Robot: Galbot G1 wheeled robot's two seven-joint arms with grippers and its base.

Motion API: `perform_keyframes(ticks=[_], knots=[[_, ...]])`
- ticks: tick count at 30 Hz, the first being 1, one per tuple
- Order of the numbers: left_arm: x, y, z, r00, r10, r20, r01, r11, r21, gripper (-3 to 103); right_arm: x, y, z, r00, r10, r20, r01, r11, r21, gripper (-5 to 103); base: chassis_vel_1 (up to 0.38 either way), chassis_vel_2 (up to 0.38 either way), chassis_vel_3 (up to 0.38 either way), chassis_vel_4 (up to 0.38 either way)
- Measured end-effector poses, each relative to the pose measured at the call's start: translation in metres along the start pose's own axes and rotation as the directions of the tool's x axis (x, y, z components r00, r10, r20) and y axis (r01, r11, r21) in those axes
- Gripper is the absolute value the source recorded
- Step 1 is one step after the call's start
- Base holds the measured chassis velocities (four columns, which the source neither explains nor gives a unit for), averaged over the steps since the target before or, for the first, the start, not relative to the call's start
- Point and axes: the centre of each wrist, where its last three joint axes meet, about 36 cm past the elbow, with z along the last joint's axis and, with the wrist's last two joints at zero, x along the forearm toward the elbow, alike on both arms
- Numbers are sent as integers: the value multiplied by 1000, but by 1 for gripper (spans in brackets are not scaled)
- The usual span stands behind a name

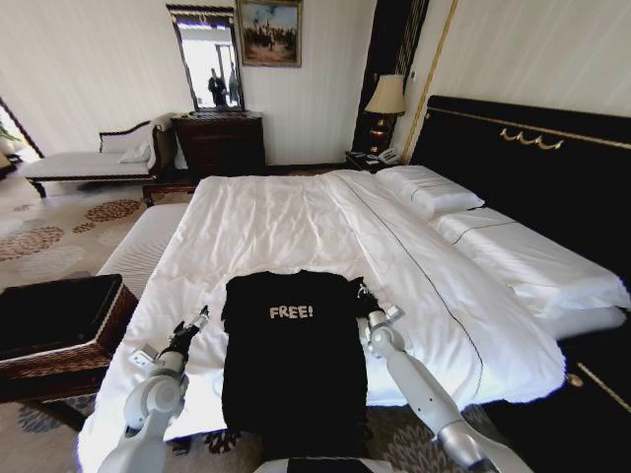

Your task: Fold the clothes on the bed and place them into the basket.

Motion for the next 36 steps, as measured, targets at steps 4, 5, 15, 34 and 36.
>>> perform_keyframes(ticks=[4,5,15,34,36], knots=[[-2,0,1,1000,-2,-1,2,1000,3,100,-1,-1,1,1000,21,4,-21,1000,11,0,0,0,0,0],[-2,-1,0,1000,-2,1,2,1000,4,100,-2,-2,-2,999,42,9,-42,999,21,0,0,0,0,0],[-3,0,2,1000,-6,-2,6,1000,9,100,4,-8,-8,995,96,27,-97,995,35,0,0,0,0,0],[1,3,7,1000,-21,-16,21,1000,13,100,11,6,-11,976,201,79,-208,973,99,0,0,0,0,0],[2,3,8,1000,-22,-17,22,1000,14,100,11,8,-12,973,215,84,-223,969,103,0,0,0,0,0]])
